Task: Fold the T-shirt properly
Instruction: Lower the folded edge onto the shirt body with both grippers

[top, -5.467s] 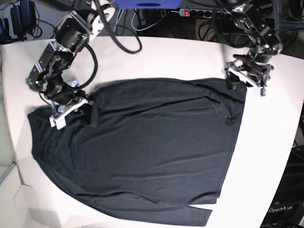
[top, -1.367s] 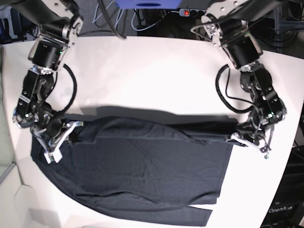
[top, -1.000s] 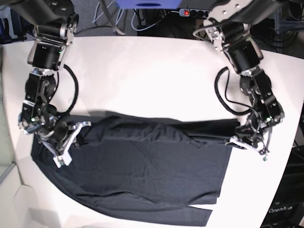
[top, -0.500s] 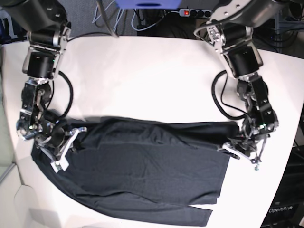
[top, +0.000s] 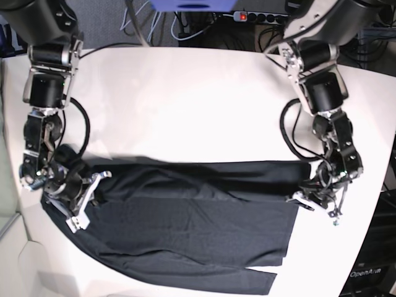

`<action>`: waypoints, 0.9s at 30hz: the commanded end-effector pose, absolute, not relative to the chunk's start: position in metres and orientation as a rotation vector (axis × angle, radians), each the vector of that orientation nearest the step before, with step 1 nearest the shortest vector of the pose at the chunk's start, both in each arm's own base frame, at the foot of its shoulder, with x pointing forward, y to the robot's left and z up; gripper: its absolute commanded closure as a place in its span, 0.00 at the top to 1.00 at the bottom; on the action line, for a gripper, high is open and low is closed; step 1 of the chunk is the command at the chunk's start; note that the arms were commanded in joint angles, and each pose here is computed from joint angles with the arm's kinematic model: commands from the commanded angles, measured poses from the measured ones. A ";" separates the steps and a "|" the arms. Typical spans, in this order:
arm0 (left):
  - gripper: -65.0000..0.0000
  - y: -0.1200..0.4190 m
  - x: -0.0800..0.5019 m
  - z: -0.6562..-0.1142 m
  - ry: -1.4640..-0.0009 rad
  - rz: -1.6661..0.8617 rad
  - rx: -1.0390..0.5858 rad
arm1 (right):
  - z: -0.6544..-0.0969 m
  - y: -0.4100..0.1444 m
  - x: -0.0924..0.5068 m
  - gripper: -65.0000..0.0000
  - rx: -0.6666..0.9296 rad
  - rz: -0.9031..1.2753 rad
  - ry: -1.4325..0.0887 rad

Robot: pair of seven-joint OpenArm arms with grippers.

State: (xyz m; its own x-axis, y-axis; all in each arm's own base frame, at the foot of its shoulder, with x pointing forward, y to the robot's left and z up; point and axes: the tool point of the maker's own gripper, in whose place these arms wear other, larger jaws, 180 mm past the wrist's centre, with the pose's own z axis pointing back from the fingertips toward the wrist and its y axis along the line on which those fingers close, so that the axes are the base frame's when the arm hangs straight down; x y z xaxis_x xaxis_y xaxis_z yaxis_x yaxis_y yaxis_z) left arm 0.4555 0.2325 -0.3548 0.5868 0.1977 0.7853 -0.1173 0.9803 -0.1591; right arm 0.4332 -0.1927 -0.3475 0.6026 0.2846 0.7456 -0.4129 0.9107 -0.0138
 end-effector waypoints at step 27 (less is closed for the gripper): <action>0.00 0.227 0.482 -0.344 -1.038 0.202 -0.133 | -0.325 -0.196 0.477 0.00 0.064 0.451 -0.934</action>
State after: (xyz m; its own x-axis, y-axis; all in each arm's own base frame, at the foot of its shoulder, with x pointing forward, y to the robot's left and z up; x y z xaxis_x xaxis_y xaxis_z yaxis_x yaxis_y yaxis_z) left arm 0.4669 0.2234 -0.3692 0.5529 0.2296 0.8010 -0.1127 0.9731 -0.2011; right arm 0.4590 -0.1897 -0.3540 0.5694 0.3531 0.7423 -0.4191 0.9016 -0.1073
